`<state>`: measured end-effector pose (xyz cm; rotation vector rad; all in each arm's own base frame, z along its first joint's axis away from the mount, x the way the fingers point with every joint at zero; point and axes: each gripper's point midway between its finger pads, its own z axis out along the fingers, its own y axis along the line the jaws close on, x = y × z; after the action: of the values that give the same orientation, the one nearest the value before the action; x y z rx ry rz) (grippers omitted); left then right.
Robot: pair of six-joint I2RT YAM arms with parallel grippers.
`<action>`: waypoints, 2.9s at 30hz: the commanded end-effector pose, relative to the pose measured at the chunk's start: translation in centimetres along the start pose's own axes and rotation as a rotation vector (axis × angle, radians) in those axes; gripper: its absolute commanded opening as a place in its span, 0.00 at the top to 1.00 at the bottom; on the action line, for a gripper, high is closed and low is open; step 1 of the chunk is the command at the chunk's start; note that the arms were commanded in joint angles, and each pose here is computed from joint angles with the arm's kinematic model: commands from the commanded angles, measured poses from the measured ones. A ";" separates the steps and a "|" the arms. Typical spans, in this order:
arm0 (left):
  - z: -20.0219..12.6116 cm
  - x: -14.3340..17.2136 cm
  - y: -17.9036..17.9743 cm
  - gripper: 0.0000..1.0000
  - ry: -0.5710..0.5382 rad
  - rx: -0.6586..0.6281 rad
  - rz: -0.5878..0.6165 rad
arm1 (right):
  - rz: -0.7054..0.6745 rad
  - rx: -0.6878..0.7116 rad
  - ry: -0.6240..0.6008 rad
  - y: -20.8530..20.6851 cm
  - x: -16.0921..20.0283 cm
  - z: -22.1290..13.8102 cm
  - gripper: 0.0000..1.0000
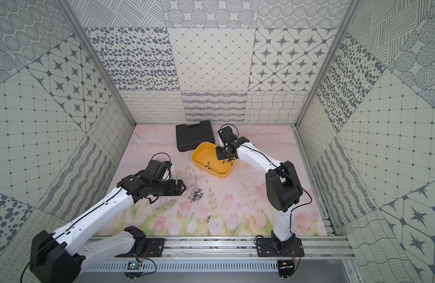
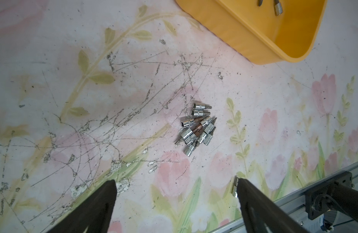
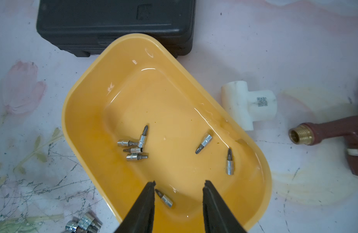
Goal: Put the bit on the desktop into the storage box
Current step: Place the screwdriver bit in the storage box, then pick up the screwdriver bit from the center of the board.
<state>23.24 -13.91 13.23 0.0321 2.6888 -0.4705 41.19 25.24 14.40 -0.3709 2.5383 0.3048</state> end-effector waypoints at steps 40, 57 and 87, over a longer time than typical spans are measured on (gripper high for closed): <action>4.8 13.8 -11.5 0.36 0.527 -0.169 0.471 | 0.482 0.201 -0.250 -14.7 8.2 -11.9 0.04; 9.9 15.9 -12.2 0.50 0.604 -0.257 0.510 | 0.503 0.205 -0.240 -15.2 9.2 -11.6 0.03; 12.2 14.0 -10.3 0.76 0.524 -0.379 0.518 | 0.519 0.185 -0.239 -15.3 9.6 -11.2 0.03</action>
<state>11.49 -29.92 1.24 0.8960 3.1420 0.0646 32.39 5.66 15.12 0.3774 2.4163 0.2475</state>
